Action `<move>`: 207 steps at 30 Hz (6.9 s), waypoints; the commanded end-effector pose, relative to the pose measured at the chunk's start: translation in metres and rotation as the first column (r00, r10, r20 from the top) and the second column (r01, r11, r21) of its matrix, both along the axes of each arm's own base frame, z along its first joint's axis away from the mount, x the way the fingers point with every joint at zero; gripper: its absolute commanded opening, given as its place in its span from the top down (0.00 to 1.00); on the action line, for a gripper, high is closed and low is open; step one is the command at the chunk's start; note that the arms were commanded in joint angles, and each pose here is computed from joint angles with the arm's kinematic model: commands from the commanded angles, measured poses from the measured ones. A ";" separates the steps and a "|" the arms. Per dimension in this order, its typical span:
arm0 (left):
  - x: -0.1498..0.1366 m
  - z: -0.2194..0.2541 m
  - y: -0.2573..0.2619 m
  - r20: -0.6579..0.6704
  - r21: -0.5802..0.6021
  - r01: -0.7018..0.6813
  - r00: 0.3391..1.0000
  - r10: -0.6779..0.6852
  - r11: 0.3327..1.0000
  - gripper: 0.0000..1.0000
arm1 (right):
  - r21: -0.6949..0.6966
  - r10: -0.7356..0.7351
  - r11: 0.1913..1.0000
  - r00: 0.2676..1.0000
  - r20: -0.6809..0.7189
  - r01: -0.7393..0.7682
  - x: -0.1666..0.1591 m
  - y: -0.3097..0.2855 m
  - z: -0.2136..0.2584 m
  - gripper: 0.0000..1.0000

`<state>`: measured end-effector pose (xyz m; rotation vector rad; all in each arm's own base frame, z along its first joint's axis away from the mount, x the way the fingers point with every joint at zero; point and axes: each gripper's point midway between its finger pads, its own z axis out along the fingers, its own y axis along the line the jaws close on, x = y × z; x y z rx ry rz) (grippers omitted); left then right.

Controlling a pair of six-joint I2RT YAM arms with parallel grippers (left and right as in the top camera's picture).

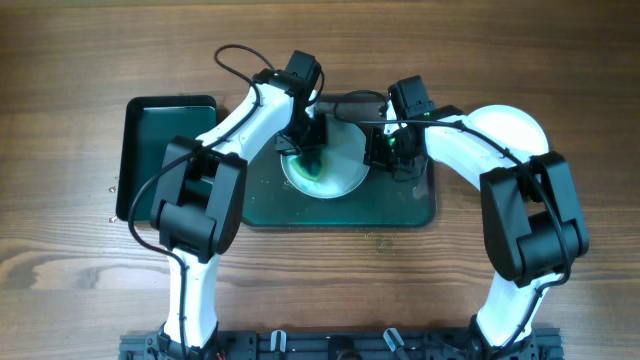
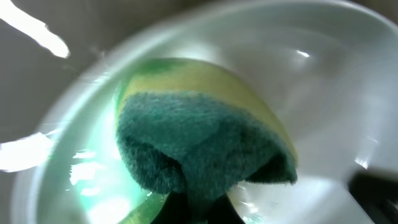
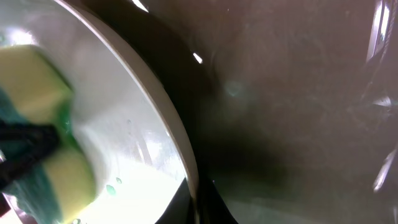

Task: Clean dirty plates on tray and stack at the side
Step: 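Lower the sponge onto the third plate and scrub with the left gripper, then lift the third plate off the tray and tilt it with the right gripper, then carry the plate right and set it on the plate stack, then move the sponge left and drop it into the small black tray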

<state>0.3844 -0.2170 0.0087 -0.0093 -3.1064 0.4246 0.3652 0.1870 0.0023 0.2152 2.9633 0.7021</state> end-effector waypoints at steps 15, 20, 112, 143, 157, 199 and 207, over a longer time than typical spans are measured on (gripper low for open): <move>0.031 -0.010 0.097 0.160 0.470 -0.230 0.972 0.174 0.852 0.96 | 0.007 0.006 1.000 1.000 -0.005 -0.006 0.001 0.003 -0.004 0.95; -0.003 -0.014 0.076 0.001 0.430 -0.097 0.994 0.107 0.897 0.96 | 0.007 0.005 1.000 1.000 -0.005 -0.005 0.001 0.003 -0.004 0.96; 0.046 0.084 0.050 0.059 0.156 -0.065 0.997 0.056 0.986 0.96 | -0.752 0.461 0.093 0.641 0.613 0.652 -0.041 -0.106 0.295 0.96; 0.043 0.084 0.043 0.058 0.157 -0.048 0.998 0.039 0.987 0.96 | -0.146 0.062 0.989 0.929 0.364 -0.009 -0.008 -0.112 0.159 0.96; 0.042 0.084 0.042 0.059 0.156 -0.045 0.998 0.037 0.987 0.96 | -0.290 -0.626 0.642 0.704 0.335 0.709 -0.056 -0.352 0.080 0.96; 0.020 0.032 0.274 0.076 0.308 -0.184 0.983 0.169 0.934 0.37 | -0.197 -0.102 0.962 0.919 0.381 0.188 0.001 -0.177 0.107 0.30; 0.020 0.144 0.267 0.239 0.295 -0.221 0.959 0.152 0.930 0.00 | -0.194 -0.051 0.969 0.890 0.453 0.154 0.004 -0.173 0.164 0.23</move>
